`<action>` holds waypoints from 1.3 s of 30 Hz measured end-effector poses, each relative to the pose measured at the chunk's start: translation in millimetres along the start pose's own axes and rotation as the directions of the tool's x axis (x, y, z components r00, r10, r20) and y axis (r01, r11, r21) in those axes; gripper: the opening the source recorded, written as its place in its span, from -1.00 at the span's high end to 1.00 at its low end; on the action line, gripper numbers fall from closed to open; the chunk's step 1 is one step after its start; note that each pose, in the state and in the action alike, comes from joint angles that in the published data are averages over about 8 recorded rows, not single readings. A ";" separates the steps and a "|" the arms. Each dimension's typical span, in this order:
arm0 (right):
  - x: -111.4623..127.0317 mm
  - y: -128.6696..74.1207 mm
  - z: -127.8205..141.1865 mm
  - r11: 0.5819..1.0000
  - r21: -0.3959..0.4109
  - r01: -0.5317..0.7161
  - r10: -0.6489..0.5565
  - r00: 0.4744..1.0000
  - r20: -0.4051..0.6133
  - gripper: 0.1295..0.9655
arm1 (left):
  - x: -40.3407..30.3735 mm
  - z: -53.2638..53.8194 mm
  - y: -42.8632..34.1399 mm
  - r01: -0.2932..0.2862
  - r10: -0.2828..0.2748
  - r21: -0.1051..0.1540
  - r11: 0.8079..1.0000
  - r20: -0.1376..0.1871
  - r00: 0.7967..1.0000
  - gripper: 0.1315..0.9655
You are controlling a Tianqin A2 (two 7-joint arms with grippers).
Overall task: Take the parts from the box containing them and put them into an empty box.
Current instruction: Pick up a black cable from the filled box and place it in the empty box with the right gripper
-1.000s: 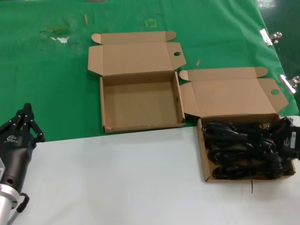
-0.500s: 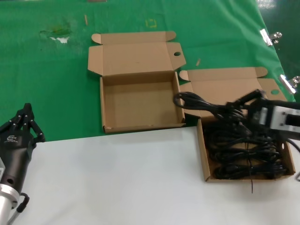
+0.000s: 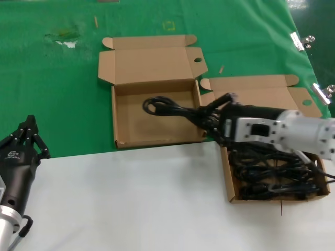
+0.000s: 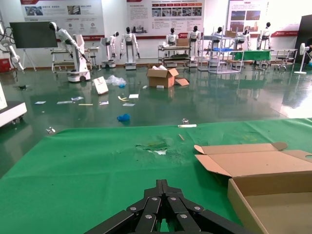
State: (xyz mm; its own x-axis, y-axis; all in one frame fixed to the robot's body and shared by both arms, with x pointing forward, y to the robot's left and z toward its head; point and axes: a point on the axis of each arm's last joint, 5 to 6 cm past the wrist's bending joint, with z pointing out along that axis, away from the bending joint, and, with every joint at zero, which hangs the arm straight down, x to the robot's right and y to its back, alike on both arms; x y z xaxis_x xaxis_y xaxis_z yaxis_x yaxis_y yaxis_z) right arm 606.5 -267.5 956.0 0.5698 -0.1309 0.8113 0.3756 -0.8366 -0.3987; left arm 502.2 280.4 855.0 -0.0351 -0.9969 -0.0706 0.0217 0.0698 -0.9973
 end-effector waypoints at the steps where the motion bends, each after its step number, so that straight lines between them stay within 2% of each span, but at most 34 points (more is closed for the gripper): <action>1: -0.1 -2.6 6.2 1.000 0.003 0.007 -0.007 1.000 -0.003 0.91 | 0.0 0.0 0.0 0.000 0.000 0.000 1.000 0.000 1.000 0.98; 11: -3.0 -19.3 62.8 0.999 0.010 0.041 -0.041 0.999 -0.023 0.91 | 0.0 0.0 0.0 0.000 0.000 0.000 1.000 0.000 1.000 0.98; 21: -9.6 -10.2 105.9 0.996 -0.040 0.074 -0.075 0.997 -0.029 0.91 | 0.0 0.0 0.0 0.000 0.000 0.000 1.000 0.000 1.000 0.98; 29: -10.0 -0.3 120.1 0.994 -0.073 0.086 -0.089 0.995 -0.043 0.91 | 0.0 0.0 0.0 0.000 0.000 0.000 1.000 0.000 1.000 0.98; 39: -12.6 2.7 120.7 0.994 -0.076 0.077 -0.081 0.995 -0.049 0.85 | 0.0 0.0 0.0 0.000 0.000 0.000 1.000 0.000 1.000 0.98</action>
State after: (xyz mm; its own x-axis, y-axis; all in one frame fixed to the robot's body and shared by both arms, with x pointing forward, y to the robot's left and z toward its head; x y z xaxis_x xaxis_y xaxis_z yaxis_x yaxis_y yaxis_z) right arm 688.5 -203.9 893.1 0.5008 -0.0885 0.8610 0.3617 -0.8824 -0.3011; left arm 502.2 280.4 855.0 -0.0351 -0.9969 -0.0706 0.0217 0.0698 -0.9973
